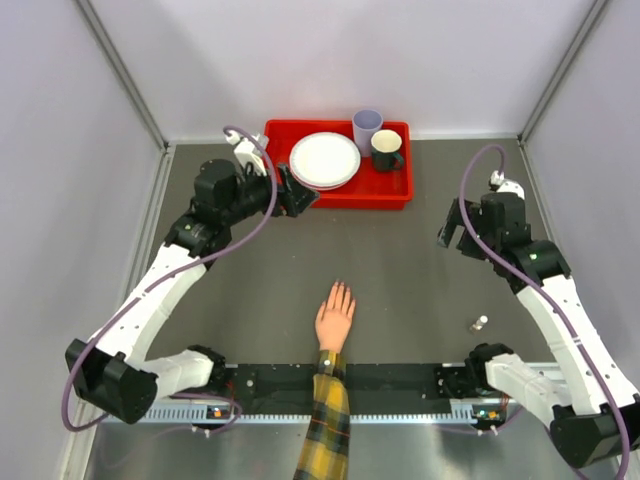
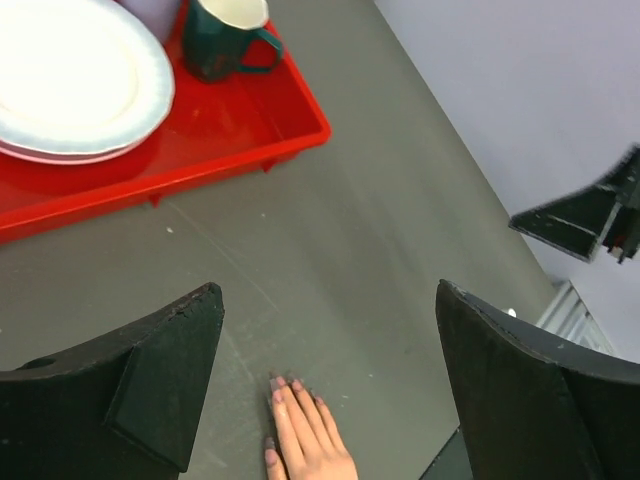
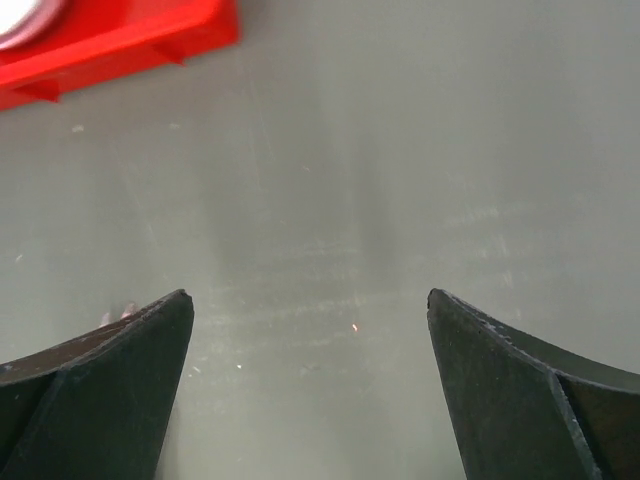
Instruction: Paint the nails
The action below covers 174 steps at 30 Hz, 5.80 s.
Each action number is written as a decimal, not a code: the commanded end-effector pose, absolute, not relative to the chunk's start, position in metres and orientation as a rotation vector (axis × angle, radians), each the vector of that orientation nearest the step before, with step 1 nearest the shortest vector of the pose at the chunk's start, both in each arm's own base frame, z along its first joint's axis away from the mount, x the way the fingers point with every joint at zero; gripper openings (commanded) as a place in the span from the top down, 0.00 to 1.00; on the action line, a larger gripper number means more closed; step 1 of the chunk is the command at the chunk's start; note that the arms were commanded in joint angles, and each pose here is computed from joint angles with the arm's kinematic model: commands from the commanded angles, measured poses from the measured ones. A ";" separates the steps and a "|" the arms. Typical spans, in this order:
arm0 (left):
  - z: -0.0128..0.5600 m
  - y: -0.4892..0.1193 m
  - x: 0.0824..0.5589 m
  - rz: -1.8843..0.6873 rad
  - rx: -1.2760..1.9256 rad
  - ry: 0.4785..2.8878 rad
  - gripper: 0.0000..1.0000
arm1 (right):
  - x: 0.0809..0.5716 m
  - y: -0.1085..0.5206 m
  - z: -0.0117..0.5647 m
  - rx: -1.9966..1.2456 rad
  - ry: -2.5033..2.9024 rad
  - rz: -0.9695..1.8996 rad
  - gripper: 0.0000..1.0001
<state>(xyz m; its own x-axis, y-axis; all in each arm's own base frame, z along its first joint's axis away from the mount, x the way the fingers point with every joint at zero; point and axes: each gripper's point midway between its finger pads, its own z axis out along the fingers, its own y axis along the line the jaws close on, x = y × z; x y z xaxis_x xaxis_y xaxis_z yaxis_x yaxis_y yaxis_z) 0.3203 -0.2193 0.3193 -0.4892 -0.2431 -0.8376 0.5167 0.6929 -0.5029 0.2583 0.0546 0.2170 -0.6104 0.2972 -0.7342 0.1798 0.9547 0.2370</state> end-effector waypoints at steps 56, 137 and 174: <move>0.286 -0.255 0.287 -0.929 0.428 1.843 0.09 | 0.137 -0.022 0.052 1.290 2.704 -0.346 0.55; 0.244 -0.406 0.260 -0.755 0.831 0.890 0.43 | 0.242 0.213 0.214 1.041 2.632 0.530 1.00; 0.302 -0.388 0.177 -1.464 0.885 1.349 1.00 | 0.212 0.237 0.348 -0.527 1.995 0.956 0.42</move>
<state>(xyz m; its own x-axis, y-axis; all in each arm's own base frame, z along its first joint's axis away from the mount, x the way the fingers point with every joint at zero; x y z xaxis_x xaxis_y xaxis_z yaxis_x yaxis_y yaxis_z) 0.1820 -0.3920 0.2713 -0.2951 -0.1161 -0.9484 0.9507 0.0637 -0.3036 0.2206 0.2239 0.3291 -0.6253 0.0209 -0.7801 -0.5401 0.7100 0.4519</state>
